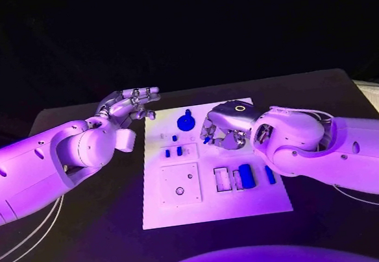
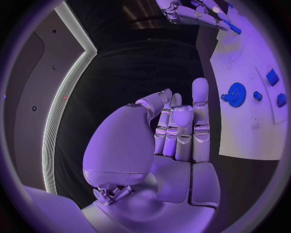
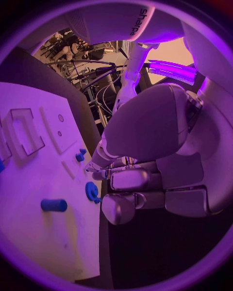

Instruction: Assemble the parts on the task board

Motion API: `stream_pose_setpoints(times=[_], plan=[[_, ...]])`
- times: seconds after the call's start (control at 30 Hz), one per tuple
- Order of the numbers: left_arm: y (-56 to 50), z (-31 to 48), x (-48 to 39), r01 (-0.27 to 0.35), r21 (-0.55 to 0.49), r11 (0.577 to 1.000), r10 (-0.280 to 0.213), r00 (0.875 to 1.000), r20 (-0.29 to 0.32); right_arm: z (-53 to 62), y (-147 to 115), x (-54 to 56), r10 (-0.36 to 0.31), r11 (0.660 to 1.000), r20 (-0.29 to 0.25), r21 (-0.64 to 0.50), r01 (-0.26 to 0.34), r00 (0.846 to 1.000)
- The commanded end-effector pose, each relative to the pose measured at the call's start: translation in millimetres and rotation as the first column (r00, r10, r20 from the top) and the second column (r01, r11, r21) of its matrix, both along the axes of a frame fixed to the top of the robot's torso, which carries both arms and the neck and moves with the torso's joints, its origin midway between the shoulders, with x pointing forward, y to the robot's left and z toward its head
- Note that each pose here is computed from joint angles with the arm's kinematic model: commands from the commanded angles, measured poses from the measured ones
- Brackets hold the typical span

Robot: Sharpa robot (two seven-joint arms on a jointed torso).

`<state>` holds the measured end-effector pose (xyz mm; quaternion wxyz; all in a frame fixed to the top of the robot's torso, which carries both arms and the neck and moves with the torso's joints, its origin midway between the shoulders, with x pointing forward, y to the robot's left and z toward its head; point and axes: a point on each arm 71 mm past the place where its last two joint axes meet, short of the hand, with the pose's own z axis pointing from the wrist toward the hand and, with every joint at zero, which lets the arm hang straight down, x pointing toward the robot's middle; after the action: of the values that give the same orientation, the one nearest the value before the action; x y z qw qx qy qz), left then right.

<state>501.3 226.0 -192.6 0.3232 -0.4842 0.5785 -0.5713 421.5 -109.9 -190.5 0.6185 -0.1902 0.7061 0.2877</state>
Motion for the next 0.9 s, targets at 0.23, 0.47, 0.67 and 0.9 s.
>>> stream_pose_setpoints(times=[0.23, 0.47, 0.67, 0.9], plan=[[-7.6, 1.7, -2.6, 0.035, -0.015, 0.999, -0.035, 0.999, 0.005, -23.1, 27.5, -20.8, 0.101, 0.995, -0.108, -0.002, -0.101, 0.989], [-10.5, 2.2, -4.2, 0.044, -0.019, 0.999, -0.044, 0.999, 0.004, -40.9, 36.2, -24.1, 0.115, 0.993, -0.158, -0.015, -0.119, 0.981], [-12.3, 2.7, -5.4, 0.050, -0.021, 0.999, -0.050, 0.999, 0.003, -51.8, 39.0, -23.4, 0.115, 0.992, -0.181, -0.029, -0.122, 0.977], [-12.9, 2.8, -6.0, 0.052, -0.022, 0.998, -0.052, 0.999, 0.002, -57.0, 41.3, -23.8, 0.115, 0.992, -0.186, -0.034, -0.123, 0.976]])
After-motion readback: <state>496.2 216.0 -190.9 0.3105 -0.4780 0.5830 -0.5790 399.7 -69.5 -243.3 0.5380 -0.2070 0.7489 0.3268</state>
